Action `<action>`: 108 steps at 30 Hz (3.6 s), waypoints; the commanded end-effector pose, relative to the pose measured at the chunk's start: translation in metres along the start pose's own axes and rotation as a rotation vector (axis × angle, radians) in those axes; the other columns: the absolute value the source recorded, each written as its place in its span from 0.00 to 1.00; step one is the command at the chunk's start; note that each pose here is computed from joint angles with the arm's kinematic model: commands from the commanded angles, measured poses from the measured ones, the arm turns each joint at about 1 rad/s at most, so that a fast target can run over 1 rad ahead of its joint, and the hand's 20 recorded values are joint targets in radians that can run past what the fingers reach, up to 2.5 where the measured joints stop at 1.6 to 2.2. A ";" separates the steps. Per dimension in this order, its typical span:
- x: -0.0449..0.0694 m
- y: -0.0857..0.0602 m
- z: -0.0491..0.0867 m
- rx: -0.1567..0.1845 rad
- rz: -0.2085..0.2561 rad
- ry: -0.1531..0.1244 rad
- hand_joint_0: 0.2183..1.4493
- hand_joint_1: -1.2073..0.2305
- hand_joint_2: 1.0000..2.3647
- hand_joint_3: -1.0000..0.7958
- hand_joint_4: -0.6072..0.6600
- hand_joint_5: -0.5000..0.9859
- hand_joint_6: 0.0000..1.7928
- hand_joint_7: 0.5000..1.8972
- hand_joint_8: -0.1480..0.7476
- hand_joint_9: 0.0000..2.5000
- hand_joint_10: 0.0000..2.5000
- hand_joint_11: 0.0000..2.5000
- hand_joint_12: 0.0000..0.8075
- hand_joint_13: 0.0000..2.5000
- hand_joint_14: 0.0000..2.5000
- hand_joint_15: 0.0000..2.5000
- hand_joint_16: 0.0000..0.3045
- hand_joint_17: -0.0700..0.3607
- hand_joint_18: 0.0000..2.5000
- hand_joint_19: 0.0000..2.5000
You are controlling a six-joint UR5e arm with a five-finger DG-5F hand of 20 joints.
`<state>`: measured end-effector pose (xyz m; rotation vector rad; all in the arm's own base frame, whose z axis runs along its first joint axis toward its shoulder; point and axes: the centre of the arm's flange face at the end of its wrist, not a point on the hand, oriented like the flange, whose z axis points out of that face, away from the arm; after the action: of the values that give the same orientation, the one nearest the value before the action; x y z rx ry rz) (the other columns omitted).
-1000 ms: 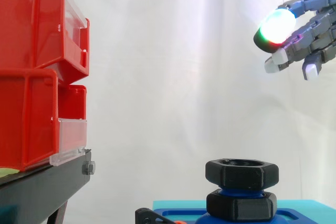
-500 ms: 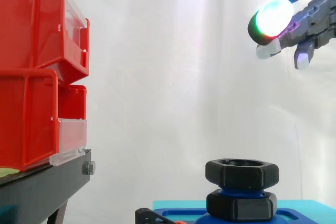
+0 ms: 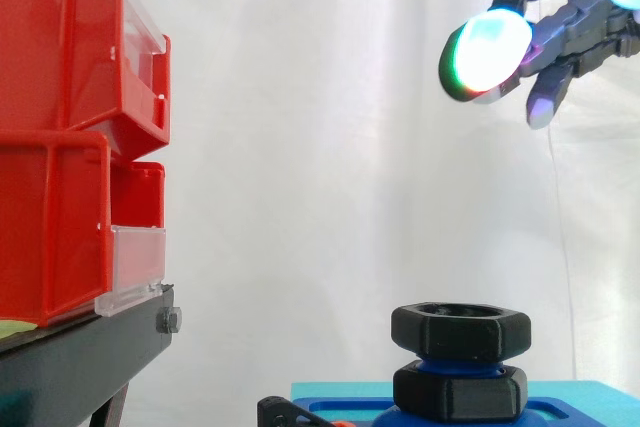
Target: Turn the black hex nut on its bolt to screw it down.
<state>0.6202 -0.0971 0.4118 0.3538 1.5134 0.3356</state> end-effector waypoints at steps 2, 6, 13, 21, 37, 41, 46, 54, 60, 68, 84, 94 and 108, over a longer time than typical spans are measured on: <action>0.015 0.009 0.014 -0.024 -0.074 -0.028 0.28 0.49 0.00 0.29 0.65 0.22 0.28 0.16 0.40 0.22 0.00 0.00 0.38 0.15 0.00 0.00 0.15 0.40 0.19 0.23; 0.036 0.007 0.026 -0.032 -0.108 -0.020 0.28 0.49 0.00 0.29 0.65 0.22 0.28 0.16 0.39 0.22 0.00 0.00 0.38 0.15 0.00 0.00 0.15 0.40 0.19 0.23; 0.050 0.009 0.048 -0.047 -0.115 -0.032 0.28 0.49 0.00 0.30 0.66 0.22 0.28 0.17 0.40 0.23 0.00 0.00 0.38 0.15 0.00 0.00 0.15 0.40 0.19 0.23; 0.060 0.024 0.055 -0.073 -0.245 -0.053 0.28 0.49 0.00 0.30 0.67 0.22 0.28 0.18 0.41 0.23 0.00 0.00 0.37 0.15 0.00 0.00 0.15 0.40 0.19 0.23; 0.091 0.033 0.082 -0.097 -0.286 -0.071 0.28 0.49 0.00 0.29 0.69 0.23 0.28 0.22 0.41 0.24 0.00 0.00 0.37 0.15 0.00 0.00 0.15 0.40 0.19 0.23; 0.099 0.034 0.085 -0.102 -0.300 -0.067 0.28 0.49 0.00 0.30 0.69 0.24 0.28 0.24 0.41 0.24 0.00 0.00 0.37 0.15 0.00 0.00 0.15 0.40 0.19 0.23; 0.111 0.035 0.090 -0.116 -0.305 -0.069 0.28 0.49 0.00 0.29 0.69 0.25 0.28 0.30 0.41 0.24 0.00 0.00 0.37 0.15 0.00 0.00 0.15 0.40 0.19 0.23; 0.115 0.045 0.090 -0.130 -0.372 -0.074 0.27 0.50 0.00 0.28 0.68 0.26 0.28 0.32 0.41 0.24 0.00 0.00 0.37 0.15 0.00 0.00 0.15 0.40 0.19 0.23; 0.117 0.049 0.090 -0.136 -0.406 -0.078 0.27 0.51 0.00 0.28 0.68 0.27 0.28 0.33 0.41 0.24 0.00 0.00 0.37 0.14 0.00 0.00 0.15 0.40 0.19 0.23; 0.145 0.041 0.098 -0.136 -0.414 -0.058 0.26 0.53 0.00 0.28 0.65 0.28 0.28 0.44 0.41 0.24 0.00 0.00 0.37 0.14 0.00 0.00 0.15 0.40 0.18 0.23; 0.165 0.036 0.107 -0.158 -0.413 -0.073 0.27 0.54 0.00 0.28 0.58 0.30 0.28 0.57 0.41 0.26 0.00 0.00 0.37 0.14 0.00 0.00 0.15 0.40 0.18 0.22; 0.165 0.032 0.106 -0.188 -0.444 -0.062 0.25 0.60 0.00 0.28 0.60 0.30 0.28 0.60 0.41 0.26 0.00 0.00 0.37 0.14 0.00 0.00 0.15 0.40 0.19 0.22; 0.161 0.026 0.106 -0.208 -0.475 -0.066 0.25 0.64 0.00 0.28 0.64 0.30 0.28 0.54 0.40 0.27 0.00 0.00 0.38 0.14 0.00 0.00 0.15 0.40 0.18 0.23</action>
<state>0.7315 -0.0056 0.2801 -0.1581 1.4327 0.1004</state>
